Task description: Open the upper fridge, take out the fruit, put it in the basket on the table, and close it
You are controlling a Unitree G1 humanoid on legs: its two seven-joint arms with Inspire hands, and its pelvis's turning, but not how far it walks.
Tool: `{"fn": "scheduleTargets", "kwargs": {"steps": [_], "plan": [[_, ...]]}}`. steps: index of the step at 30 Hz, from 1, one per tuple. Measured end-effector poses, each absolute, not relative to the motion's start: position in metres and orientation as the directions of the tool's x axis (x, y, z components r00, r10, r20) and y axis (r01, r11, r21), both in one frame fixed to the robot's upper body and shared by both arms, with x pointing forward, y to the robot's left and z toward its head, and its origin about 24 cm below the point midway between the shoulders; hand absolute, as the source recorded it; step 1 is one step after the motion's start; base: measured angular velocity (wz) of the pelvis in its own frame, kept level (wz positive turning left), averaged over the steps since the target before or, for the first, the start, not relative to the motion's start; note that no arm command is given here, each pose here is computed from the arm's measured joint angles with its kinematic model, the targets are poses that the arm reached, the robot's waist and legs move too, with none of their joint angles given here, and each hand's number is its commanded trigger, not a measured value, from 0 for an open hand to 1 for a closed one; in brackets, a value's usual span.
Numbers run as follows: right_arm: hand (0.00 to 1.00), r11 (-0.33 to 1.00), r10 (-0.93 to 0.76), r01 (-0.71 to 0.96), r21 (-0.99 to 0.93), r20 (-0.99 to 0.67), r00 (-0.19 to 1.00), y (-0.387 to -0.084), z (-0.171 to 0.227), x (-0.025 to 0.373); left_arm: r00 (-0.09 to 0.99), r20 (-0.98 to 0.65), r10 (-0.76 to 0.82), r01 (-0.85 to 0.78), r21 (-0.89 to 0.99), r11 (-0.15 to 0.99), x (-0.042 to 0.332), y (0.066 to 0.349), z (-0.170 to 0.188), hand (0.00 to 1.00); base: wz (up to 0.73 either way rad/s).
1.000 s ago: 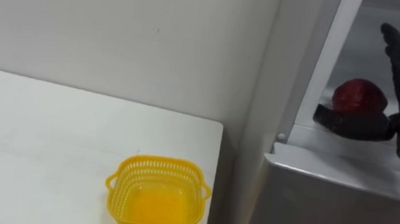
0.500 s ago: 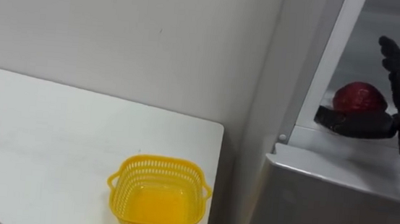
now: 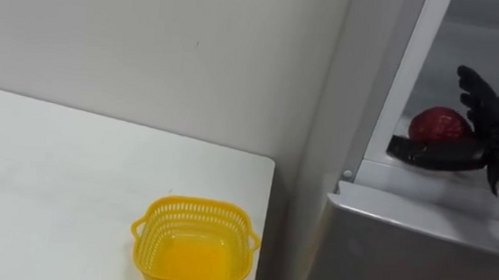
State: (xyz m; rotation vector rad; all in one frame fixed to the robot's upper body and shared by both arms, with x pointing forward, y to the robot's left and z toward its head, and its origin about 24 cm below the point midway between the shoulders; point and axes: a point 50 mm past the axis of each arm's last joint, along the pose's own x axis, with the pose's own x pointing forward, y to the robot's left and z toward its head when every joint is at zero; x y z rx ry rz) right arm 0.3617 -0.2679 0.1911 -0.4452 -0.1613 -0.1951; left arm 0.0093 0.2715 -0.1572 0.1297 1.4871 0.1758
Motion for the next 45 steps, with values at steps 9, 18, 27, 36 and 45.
{"fn": "scheduleTargets", "kwargs": {"steps": [9,18,27,36,45], "plan": [[1.0,0.908,-0.108,0.138,-0.396,0.096,0.99,-0.273,0.18,0.367,0.067,-0.981,0.184,-0.02,0.183,0.983,0.01,0.274,-0.156,0.0,0.0],[1.0,0.897,-0.151,0.187,-0.4,0.119,0.981,-0.281,0.191,0.37,0.073,-0.982,0.177,0.001,0.177,0.984,0.013,0.273,-0.156,0.0,0.0],[1.0,0.885,-0.134,0.189,-0.425,0.157,0.979,-0.276,0.202,0.37,0.096,-0.977,0.189,0.002,0.19,0.982,0.021,0.273,-0.155,0.0,0.0],[1.0,0.857,-0.093,0.207,-0.473,0.253,0.963,-0.263,0.204,0.351,0.098,-0.973,0.209,0.0,0.21,0.978,0.014,0.274,-0.156,0.0,0.0],[1.0,0.868,-0.031,0.192,-0.458,0.336,0.941,-0.245,0.203,0.328,0.105,-0.971,0.215,0.0,0.216,0.976,0.01,0.274,-0.156,0.0,-0.01]]}}
